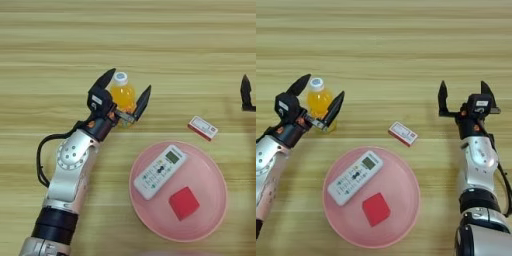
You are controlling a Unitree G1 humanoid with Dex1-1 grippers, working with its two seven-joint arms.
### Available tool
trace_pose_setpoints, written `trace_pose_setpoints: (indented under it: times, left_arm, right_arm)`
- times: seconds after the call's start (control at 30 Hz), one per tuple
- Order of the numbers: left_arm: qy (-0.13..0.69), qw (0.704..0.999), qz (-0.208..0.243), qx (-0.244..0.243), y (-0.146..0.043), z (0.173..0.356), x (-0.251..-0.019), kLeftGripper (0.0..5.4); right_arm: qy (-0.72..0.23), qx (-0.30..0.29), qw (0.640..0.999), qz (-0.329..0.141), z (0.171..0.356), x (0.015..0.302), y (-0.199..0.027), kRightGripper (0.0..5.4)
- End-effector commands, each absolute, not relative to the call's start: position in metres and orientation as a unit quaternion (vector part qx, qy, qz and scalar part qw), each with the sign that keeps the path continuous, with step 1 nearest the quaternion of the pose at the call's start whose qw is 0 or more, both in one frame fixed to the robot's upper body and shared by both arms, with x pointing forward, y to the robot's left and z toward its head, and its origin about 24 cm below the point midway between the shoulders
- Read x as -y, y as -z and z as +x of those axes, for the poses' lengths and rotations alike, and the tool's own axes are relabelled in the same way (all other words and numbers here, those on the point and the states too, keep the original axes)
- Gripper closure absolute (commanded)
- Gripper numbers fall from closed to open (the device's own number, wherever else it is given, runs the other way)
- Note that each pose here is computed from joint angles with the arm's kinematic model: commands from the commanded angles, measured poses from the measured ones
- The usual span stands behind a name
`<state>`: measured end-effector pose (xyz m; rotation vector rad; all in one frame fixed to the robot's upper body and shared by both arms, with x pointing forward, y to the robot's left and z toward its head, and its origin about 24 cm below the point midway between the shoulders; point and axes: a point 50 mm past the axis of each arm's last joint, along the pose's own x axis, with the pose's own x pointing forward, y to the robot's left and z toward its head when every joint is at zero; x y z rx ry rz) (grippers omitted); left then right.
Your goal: Move the objects on the table
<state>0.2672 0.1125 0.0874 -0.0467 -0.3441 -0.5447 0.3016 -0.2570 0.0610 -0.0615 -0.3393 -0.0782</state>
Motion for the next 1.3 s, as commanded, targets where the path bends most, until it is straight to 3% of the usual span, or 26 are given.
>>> trace_pose_setpoints:
  times: [0.03,0.4,0.67,0.97,1.3]
  left_arm:
    - [0.241,0.96,-0.017,0.144,-0.081,0.276,-0.118,0.0]
    - [0.198,0.973,-0.001,0.123,-0.075,0.287,-0.124,0.0]
    - [0.23,0.97,0.0,0.077,-0.063,0.288,-0.117,0.0]
    - [0.25,0.968,0.003,0.039,-0.054,0.287,-0.115,0.94]
    - [0.251,0.968,0.003,0.032,-0.051,0.287,-0.116,1.81]
  right_arm:
    - [0.04,0.175,0.983,-0.03,0.305,0.259,-0.065,0.05]
    - [0.041,0.176,0.983,-0.029,0.304,0.259,-0.066,0.05]
    - [0.041,0.178,0.983,-0.027,0.304,0.258,-0.066,0.05]
    - [0.041,0.178,0.983,-0.027,0.305,0.258,-0.066,0.0]
    - [0.041,0.177,0.983,-0.026,0.305,0.257,-0.065,0.0]
